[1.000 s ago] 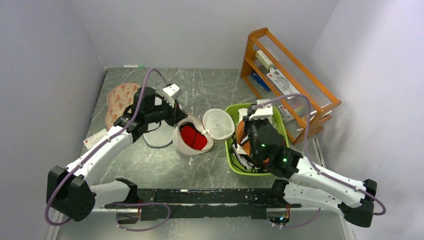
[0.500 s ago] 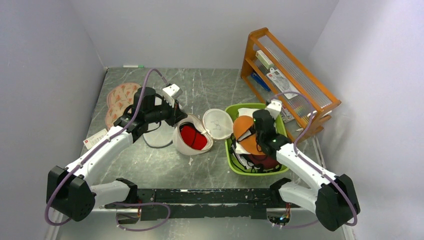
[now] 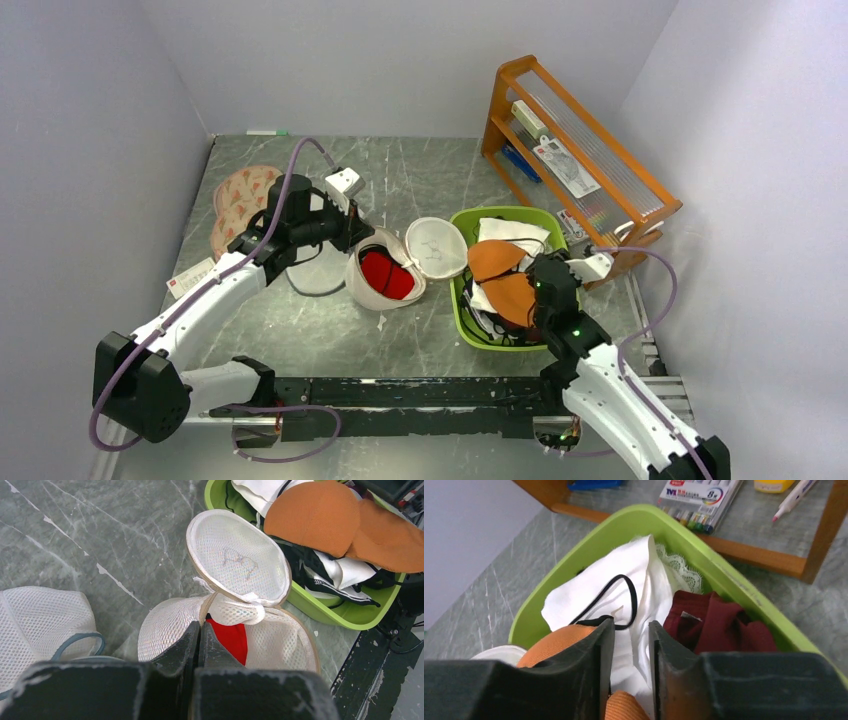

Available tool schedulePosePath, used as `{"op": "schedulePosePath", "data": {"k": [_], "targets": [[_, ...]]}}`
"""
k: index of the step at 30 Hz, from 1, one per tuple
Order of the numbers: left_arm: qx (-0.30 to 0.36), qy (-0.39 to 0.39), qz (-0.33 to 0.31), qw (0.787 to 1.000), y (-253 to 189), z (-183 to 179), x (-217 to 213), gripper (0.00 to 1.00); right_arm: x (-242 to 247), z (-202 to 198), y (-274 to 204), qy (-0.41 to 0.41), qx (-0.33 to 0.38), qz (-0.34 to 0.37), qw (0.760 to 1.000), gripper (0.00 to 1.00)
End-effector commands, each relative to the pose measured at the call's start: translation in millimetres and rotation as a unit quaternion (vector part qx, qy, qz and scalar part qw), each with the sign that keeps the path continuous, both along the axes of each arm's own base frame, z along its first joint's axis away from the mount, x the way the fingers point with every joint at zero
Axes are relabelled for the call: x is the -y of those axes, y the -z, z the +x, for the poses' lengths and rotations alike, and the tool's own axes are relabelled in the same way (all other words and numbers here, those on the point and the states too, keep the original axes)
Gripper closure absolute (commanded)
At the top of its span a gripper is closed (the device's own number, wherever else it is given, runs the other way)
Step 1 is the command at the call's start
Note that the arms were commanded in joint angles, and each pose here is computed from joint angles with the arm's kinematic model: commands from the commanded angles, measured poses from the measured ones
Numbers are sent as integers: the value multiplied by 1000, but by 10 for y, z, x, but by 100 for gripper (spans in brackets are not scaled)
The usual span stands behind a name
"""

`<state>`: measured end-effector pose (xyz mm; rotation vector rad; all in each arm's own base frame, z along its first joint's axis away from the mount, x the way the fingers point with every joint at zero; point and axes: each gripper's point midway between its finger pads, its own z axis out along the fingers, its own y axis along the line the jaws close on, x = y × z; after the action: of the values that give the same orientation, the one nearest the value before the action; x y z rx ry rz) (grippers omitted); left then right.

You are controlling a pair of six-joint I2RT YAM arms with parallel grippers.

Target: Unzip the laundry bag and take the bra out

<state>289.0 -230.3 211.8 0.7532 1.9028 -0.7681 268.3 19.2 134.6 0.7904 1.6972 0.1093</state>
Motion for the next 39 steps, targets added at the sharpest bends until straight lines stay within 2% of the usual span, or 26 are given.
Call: {"op": "schedulePosePath", "data": {"k": [1, 4, 6, 9, 14, 17, 21, 25, 28, 32, 35, 39], "targets": [[24, 5, -6, 1000, -146, 14, 29, 93, 126, -121, -231, 17, 10, -4, 1000, 62], [24, 6, -7, 1000, -151, 14, 32, 93, -51, -127, -673, -52, 46, 0, 998, 50], [24, 7, -9, 1000, -159, 9, 36, 93, -225, -139, -1007, -117, 83, -7, 990, 42], [25, 6, -9, 1000, -162, 8, 30, 93, -351, -168, -1382, -167, 126, -24, 978, 30], [28, 2, -7, 1000, -170, 10, 22, 93, -490, -147, -1684, -214, 141, -55, 965, 19], [31, 1, -7, 999, -179, 8, 20, 93, -701, -68, -1679, -269, 131, -76, 951, 7], [30, 3, -5, 1000, -168, 0, 30, 93, -1004, 106, -1391, -339, 68, -97, 933, 5], [29, 1, 1, 1000, -141, -1, 36, 93, -1061, 298, -797, -345, -29, -117, 931, 2], [28, 2, 4, 1000, -135, -9, 42, 93, -1012, 348, -271, -324, -89, -112, 935, 2], [34, -2, 10, 999, -129, -15, 43, 93, -687, 207, 455, -237, -177, -94, 951, 2], [36, 2, 8, 999, -147, -31, 60, 93, -555, 142, 596, -207, -181, -79, 958, 3], [39, -2, 8, 999, -162, -29, 51, 93, -467, 166, 353, -187, -155, -85, 966, 3]]}}
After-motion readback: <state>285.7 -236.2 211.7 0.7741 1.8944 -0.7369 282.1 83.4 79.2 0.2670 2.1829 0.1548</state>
